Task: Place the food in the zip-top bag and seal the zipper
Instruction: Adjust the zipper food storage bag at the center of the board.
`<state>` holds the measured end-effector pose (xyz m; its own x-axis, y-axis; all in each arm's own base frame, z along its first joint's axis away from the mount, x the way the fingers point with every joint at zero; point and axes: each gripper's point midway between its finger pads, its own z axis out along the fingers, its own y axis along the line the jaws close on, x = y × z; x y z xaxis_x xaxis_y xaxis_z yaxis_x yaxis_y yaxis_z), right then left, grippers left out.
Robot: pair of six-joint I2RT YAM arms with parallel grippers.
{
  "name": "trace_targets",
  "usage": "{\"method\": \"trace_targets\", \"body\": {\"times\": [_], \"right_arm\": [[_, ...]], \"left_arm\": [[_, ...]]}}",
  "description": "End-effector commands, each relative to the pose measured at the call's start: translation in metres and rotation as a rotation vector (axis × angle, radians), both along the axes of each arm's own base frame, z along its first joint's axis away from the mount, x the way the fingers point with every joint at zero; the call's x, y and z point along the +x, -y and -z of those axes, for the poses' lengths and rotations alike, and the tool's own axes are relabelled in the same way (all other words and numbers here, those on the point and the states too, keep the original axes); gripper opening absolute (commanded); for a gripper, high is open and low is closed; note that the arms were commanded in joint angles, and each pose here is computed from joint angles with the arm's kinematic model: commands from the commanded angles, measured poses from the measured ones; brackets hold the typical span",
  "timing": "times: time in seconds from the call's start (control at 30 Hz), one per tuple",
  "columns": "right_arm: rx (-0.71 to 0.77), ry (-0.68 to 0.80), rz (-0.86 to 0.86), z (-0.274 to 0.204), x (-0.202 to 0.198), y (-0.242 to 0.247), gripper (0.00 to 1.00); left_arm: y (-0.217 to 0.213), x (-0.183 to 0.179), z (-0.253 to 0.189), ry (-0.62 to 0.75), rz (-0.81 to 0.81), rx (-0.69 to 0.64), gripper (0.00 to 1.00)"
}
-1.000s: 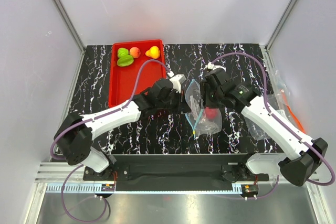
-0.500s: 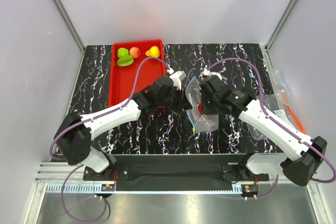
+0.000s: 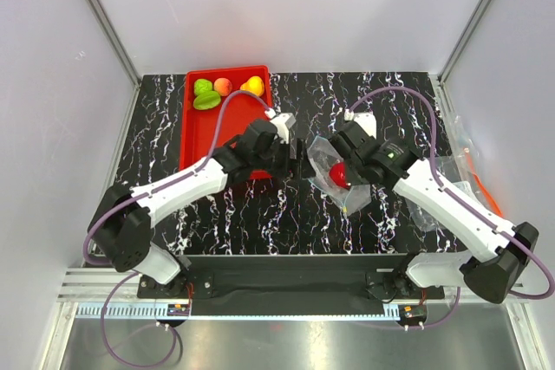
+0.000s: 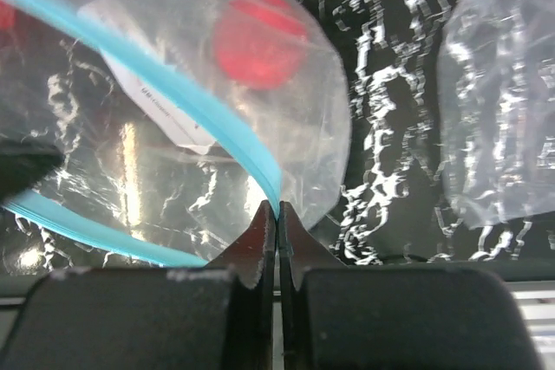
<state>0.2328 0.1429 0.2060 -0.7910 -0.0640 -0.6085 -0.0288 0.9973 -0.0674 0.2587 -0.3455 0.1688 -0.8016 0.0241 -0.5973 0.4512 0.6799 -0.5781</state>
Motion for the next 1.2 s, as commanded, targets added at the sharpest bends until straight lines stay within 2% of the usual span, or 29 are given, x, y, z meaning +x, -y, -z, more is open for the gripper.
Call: {"method": "trace_targets", "body": {"times": [0.0, 0.07, 0.13, 0.27, 0.53, 0.63, 0.67, 0.7, 0.73, 0.77, 0.83, 0.87, 1.03, 1.17], "right_arm": [[-0.051, 0.106, 0.038, -0.035, 0.009, 0.017, 0.00], [-0.054, 0.121, 0.041, -0.043, 0.010, 0.020, 0.00], [-0.047, 0.127, 0.044, -0.046, 0.010, 0.021, 0.00], [-0.034, 0.123, 0.035, -0.045, 0.010, 0.018, 0.00], [-0.011, 0.131, 0.010, -0.045, 0.015, 0.010, 0.00], [-0.017, 0.146, -0.003, -0.046, 0.018, 0.009, 0.00], [-0.022, 0.151, -0.005, -0.045, 0.020, 0.009, 0.00], [-0.018, 0.161, -0.010, -0.045, 0.024, 0.006, 0.00], [-0.032, 0.167, -0.016, -0.044, 0.028, 0.007, 0.00], [-0.030, 0.177, -0.023, -0.044, 0.032, 0.005, 0.00], [-0.010, 0.200, -0.043, -0.046, 0.045, -0.005, 0.00], [-0.005, 0.204, -0.046, -0.045, 0.051, -0.007, 0.00], [-0.013, 0.186, -0.051, -0.034, 0.075, -0.017, 0.00], [0.004, 0.194, -0.043, -0.030, 0.083, -0.016, 0.00]], "left_arm": [[-0.024, 0.025, -0.037, 0.109, -0.046, 0.002, 0.92], [-0.047, 0.046, -0.057, 0.140, -0.110, -0.016, 0.94], [-0.066, 0.057, -0.063, 0.139, -0.138, -0.012, 0.97], [-0.119, 0.100, -0.069, 0.159, -0.297, -0.022, 0.99], [-0.172, 0.183, -0.061, 0.120, -0.516, -0.106, 0.99], [-0.176, 0.200, -0.054, 0.087, -0.504, -0.173, 0.99], [-0.166, 0.197, -0.060, 0.081, -0.440, -0.220, 0.99], [-0.143, 0.185, -0.070, 0.075, -0.306, -0.294, 0.99], [-0.132, 0.179, -0.072, 0.066, -0.260, -0.300, 0.99], [-0.109, 0.163, -0.075, 0.045, -0.194, -0.278, 0.99], [-0.074, 0.138, -0.076, 0.085, -0.087, -0.208, 0.99], [-0.067, 0.133, -0.076, 0.096, -0.086, -0.186, 0.99], [-0.032, 0.089, -0.081, 0.058, 0.027, -0.304, 0.99], [-0.024, 0.068, -0.072, 0.048, 0.068, -0.252, 0.99]]}}
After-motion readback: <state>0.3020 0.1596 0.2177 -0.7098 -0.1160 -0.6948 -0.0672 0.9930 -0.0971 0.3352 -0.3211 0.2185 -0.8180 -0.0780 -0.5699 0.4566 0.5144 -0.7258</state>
